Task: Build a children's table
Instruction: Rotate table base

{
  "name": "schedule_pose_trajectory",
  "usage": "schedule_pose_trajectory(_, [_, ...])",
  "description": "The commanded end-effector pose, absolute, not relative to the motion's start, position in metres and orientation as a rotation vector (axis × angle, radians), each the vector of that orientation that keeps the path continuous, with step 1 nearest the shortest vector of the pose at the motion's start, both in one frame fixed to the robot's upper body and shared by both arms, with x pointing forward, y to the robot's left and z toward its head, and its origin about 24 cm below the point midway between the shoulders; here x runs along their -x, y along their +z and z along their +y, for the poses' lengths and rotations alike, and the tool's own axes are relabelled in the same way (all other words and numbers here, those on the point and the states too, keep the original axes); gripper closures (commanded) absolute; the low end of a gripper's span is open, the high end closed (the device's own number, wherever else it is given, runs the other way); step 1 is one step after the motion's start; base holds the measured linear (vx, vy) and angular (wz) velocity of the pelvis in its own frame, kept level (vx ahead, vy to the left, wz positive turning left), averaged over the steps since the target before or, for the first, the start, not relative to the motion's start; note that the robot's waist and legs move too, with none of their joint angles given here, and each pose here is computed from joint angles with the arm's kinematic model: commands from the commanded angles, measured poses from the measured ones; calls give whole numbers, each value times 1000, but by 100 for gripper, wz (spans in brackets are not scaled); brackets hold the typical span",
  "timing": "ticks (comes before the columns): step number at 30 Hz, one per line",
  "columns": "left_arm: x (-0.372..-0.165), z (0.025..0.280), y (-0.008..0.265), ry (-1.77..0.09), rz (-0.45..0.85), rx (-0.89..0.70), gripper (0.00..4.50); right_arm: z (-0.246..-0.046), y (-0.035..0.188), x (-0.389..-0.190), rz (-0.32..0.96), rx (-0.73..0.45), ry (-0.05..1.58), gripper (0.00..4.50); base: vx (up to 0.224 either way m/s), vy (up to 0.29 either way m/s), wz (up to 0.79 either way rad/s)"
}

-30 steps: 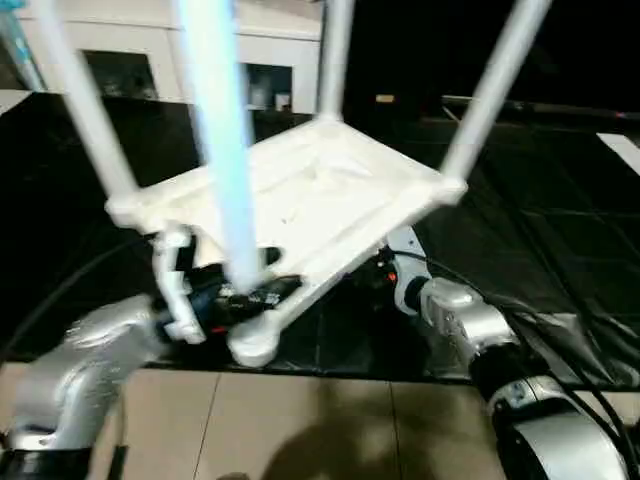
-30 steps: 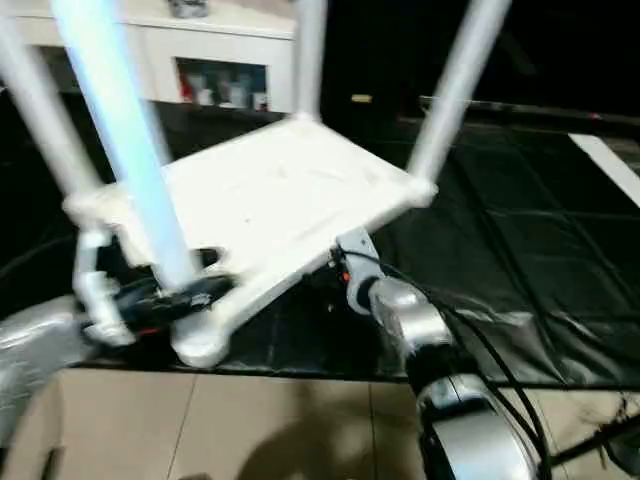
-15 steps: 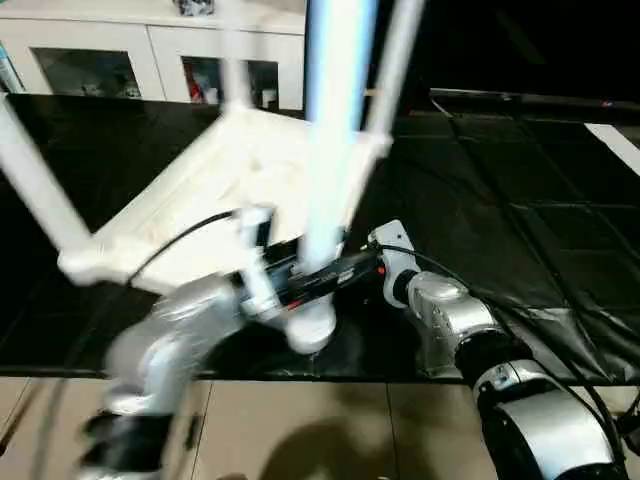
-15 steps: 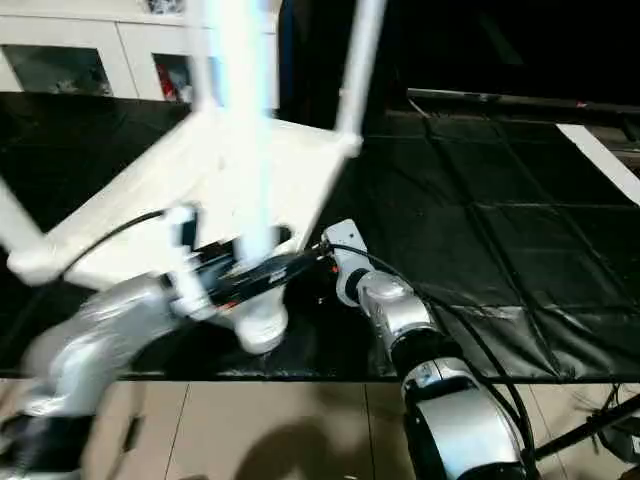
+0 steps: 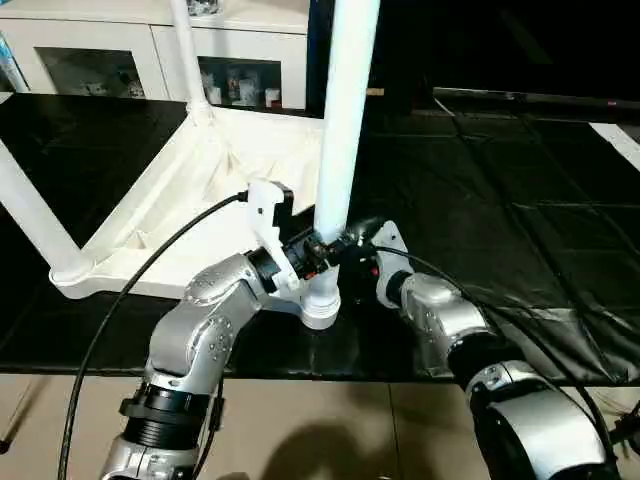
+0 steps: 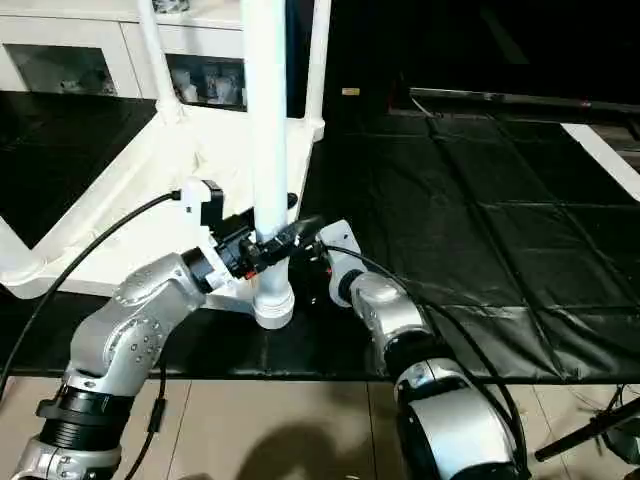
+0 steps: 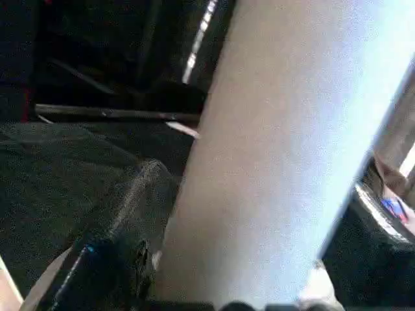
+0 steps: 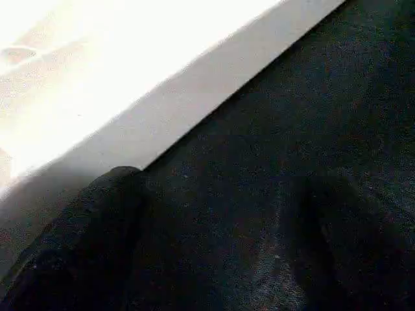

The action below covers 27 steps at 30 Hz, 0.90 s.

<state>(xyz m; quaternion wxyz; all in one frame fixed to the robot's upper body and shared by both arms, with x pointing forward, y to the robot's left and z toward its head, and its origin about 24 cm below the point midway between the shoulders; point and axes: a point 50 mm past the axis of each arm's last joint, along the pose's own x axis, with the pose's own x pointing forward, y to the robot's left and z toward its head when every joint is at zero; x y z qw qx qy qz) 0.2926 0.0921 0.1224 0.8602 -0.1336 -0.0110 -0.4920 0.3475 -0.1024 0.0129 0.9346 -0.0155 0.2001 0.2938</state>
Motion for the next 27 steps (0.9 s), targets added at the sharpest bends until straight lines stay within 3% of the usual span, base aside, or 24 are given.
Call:
schedule_pose_trajectory(1, [-288,97,124,-1077,-19,283,74,-115,20,-351,373,26,580,0,0,0,0])
schedule_pose_trajectory(11, [-295,153,114,-1144,123,118,74,-149,39,-345,309,82,750,0,0,0,0])
schedule_pose_trajectory(13, [-297,161,110,-1174,185,46,100,-154,43,-342,301,96,798,0,0,0,0])
schedule_pose_trajectory(17, [-299,170,101,-1225,294,-123,126,-160,52,-337,289,106,872,0,0,0,0])
schedule_pose_trajectory(20, [-312,178,89,-1204,392,-411,153,-166,61,-325,287,137,1000,0,0,0,0])
schedule_pose_trajectory(22, [-315,177,88,-1202,395,-443,166,-167,63,-322,288,143,1029,0,0,0,0])
schedule_pose_trajectory(23, [-317,176,87,-1200,397,-466,196,-168,65,-320,289,147,1052,0,0,0,0])
schedule_pose_trajectory(27, [-325,168,83,-1225,414,-539,203,-168,72,-304,305,163,1170,0,0,0,0])
